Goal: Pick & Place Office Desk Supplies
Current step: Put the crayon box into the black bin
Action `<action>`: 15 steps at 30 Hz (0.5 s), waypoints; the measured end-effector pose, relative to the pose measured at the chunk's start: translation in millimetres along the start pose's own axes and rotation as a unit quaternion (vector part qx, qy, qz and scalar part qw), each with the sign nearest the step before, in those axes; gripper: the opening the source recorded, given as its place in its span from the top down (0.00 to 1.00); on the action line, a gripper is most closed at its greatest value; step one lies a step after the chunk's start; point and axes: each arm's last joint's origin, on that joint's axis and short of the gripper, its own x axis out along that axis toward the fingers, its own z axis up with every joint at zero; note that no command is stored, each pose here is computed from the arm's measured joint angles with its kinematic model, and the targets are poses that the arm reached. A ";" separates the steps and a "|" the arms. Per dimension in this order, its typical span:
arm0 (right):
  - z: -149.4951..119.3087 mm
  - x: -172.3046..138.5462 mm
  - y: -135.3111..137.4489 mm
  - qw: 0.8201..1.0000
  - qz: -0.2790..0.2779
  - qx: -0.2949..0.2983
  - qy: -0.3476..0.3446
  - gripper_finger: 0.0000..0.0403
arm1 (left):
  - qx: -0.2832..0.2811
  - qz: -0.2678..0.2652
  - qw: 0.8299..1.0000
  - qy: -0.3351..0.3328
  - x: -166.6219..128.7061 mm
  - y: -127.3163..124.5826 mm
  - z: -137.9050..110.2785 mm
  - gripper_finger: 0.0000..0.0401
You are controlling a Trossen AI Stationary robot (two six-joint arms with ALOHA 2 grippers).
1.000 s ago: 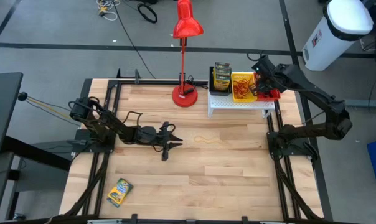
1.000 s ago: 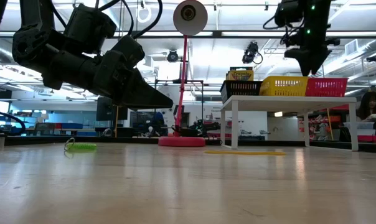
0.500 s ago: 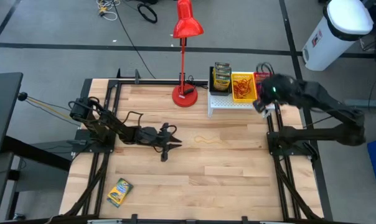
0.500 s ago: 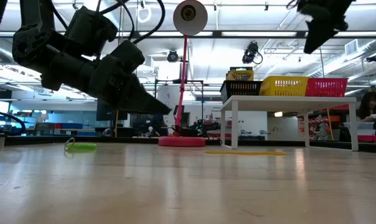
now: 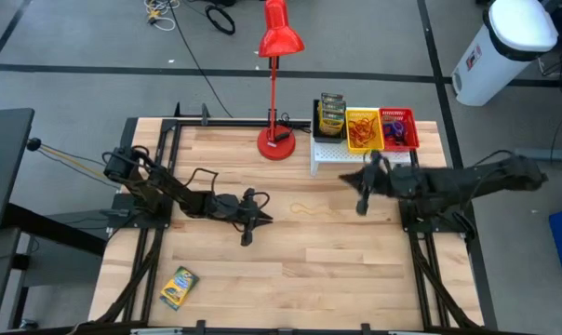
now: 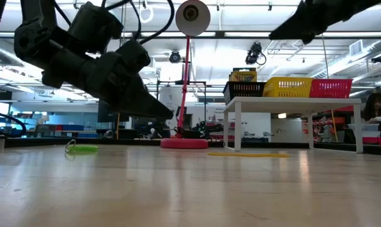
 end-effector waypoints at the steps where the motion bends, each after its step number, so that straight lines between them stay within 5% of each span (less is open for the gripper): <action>1: -4.2 2.5 6.8 1.000 0.016 -0.009 -0.019 0.98 | 0.002 -0.004 1.000 -0.001 0.5 -3.0 1.1 0.90; 5: -20.8 6.2 30.0 0.994 0.057 -0.043 -0.077 0.97 | 0.013 -0.025 1.000 0.003 1.5 -16.1 3.3 0.98; 15: -56.8 7.8 49.3 0.987 0.111 -0.030 -0.111 0.99 | 0.015 -0.062 0.998 -0.001 12.5 -23.6 22.4 0.95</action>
